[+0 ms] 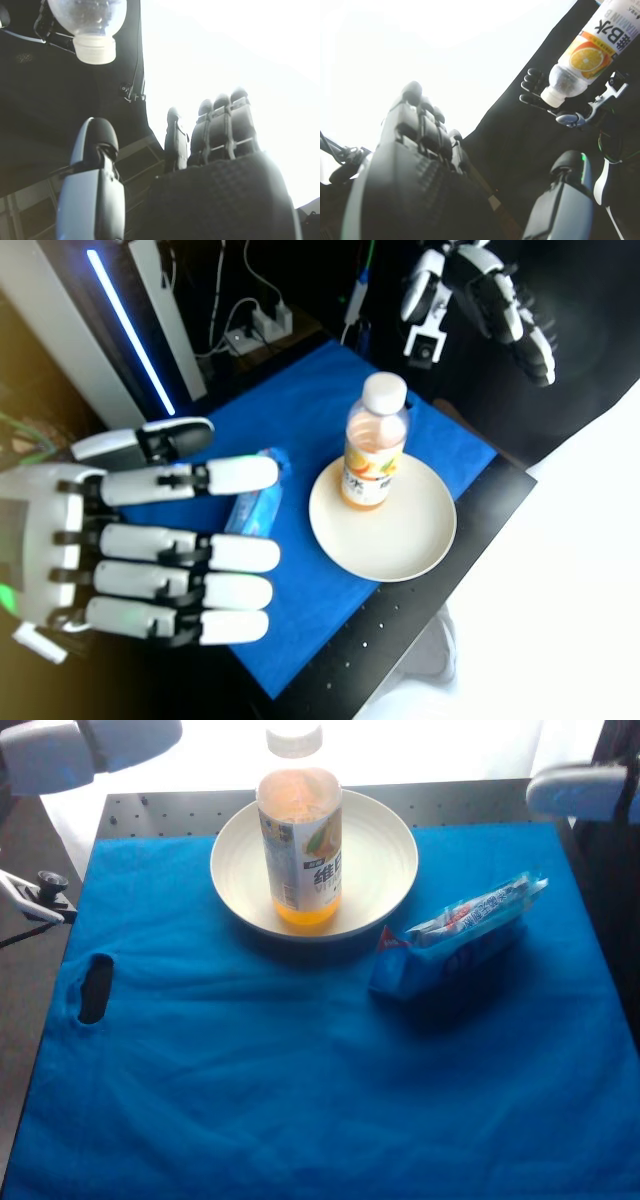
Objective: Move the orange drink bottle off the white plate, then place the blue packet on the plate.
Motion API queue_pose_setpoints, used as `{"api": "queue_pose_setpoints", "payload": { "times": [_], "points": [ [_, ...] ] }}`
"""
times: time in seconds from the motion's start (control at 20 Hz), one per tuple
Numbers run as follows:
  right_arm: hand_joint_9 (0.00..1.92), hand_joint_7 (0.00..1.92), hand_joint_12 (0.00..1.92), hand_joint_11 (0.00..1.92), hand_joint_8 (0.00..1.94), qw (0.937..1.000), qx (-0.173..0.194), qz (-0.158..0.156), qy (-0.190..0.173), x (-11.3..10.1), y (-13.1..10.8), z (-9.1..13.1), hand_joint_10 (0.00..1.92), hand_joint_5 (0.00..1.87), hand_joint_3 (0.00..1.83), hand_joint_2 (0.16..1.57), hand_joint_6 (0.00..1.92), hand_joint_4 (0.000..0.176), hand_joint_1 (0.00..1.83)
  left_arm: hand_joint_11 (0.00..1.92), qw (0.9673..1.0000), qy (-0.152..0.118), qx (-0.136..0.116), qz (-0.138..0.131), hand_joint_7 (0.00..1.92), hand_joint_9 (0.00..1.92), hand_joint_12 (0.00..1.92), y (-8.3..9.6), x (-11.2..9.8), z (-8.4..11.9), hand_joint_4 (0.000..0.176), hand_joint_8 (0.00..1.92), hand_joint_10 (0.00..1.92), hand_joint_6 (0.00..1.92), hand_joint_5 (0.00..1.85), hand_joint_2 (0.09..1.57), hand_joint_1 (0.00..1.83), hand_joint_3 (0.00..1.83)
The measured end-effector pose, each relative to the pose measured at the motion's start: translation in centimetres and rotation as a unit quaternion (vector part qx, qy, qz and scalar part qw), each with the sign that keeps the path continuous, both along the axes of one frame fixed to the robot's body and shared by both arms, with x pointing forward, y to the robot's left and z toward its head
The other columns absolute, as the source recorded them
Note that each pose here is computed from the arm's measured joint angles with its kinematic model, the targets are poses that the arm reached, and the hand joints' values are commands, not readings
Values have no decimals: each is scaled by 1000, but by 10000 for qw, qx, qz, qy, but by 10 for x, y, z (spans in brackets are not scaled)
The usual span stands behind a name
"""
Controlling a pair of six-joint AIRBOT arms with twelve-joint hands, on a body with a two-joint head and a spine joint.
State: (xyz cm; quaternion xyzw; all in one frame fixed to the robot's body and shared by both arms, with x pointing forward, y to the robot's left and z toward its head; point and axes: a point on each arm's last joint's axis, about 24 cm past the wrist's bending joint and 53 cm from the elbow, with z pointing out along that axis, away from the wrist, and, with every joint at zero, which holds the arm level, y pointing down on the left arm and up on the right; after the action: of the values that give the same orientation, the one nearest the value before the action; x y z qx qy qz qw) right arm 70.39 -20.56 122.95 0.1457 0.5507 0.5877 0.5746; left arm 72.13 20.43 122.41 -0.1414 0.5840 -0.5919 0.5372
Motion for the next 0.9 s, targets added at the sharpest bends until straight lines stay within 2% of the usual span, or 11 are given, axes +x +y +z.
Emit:
{"api": "queue_pose_setpoints", "payload": {
  "times": [0.05, 0.2, 0.3, 0.35, 0.45, 0.5, 0.55, 0.6, 0.7, 0.8, 0.9],
  "points": [
    [194, 151, 697, 86, 4, 10000, 15, -10, 11, 2, 1, -2, 17, 44, 1, 757, 6, 67, 562, 0, 10000, 9, 37, -15, 40, 10, 22, -3, 2, -2, 92, 3, 2, 0, 0, 889, 510, 0],
    [265, 173, 793, 113, 1, 10000, 0, 9, 48, 2, 3, -5, 11, 69, 0, 794, 2, 70, 543, 0, 9998, 117, -37, -140, 0, 0, 0, -13, 9, -9, 93, 0, 0, 0, 0, 897, 493, 1],
    [276, 200, 869, 89, 0, 10000, 6, -7, 47, 3, 2, -5, 1, 100, 0, 799, 2, 66, 543, 0, 9995, 239, -23, -215, 18, 0, 0, -20, 11, -16, 75, 7, 0, 0, 0, 933, 493, 15],
    [270, 197, 934, 45, 0, 10000, 22, -24, 52, 3, 1, -4, 0, 106, 0, 813, 0, 72, 571, 0, 9993, 244, 29, -273, 26, 0, 0, -24, 11, -17, 77, 9, 0, 0, 0, 950, 537, 18],
    [286, 221, 903, 58, 1, 10000, 17, -17, 49, 3, 1, -4, 3, 128, 0, 812, 1, 51, 567, 26, 9989, 241, -34, -405, 33, 12, 12, -35, 16, -12, 75, 8, 5, 0, 0, 944, 516, 12],
    [322, 251, 903, 89, 10, 10000, -4, 3, 41, 3, 2, -5, 14, 139, 6, 829, 4, 41, 561, 20, 9985, 261, -115, -467, 30, 16, 10, -37, 18, -10, 89, 6, 5, 0, 0, 940, 514, 8],
    [335, 257, 915, 125, 10, 10000, -5, 2, 40, 3, 2, -5, 18, 148, 6, 831, 6, 34, 528, 42, 9980, 289, -87, -561, 36, 27, 21, -42, 17, -11, 88, 6, 9, 0, 0, 958, 504, 13],
    [311, 244, 908, 116, 3, 10000, 4, -10, 34, 4, 2, -5, 6, 151, 4, 829, 6, 30, 519, 76, 9977, 302, -4, -603, 36, 32, 39, -45, 16, -12, 95, 5, 9, 0, 0, 977, 505, 18],
    [308, 217, 914, 127, 4, 10000, 12, -11, 59, 5, 3, -7, 4, 166, 5, 837, 8, 26, 495, 2, 9972, 318, 113, -672, 46, 48, 577, -54, 18, -16, 106, 3, 4, 0, 0, 946, 539, 0],
    [316, 220, 910, 126, 4, 10000, -3, 30, 33, 3, 6, -7, 6, 179, 3, 836, 11, 19, 472, 0, 9964, 425, 51, -735, 28, 60, 461, -58, 19, -20, 103, 0, 3, 0, 0, 906, 557, 0],
    [294, 175, 949, 99, 0, 10000, 12, 10, 40, 4, 5, -7, 1, 191, 1, 824, 3, 29, 478, 0, 9951, 477, 117, -853, 4, 84, 416, -67, 17, -26, 96, 0, 8, 0, 0, 895, 581, 0]
  ]
}}
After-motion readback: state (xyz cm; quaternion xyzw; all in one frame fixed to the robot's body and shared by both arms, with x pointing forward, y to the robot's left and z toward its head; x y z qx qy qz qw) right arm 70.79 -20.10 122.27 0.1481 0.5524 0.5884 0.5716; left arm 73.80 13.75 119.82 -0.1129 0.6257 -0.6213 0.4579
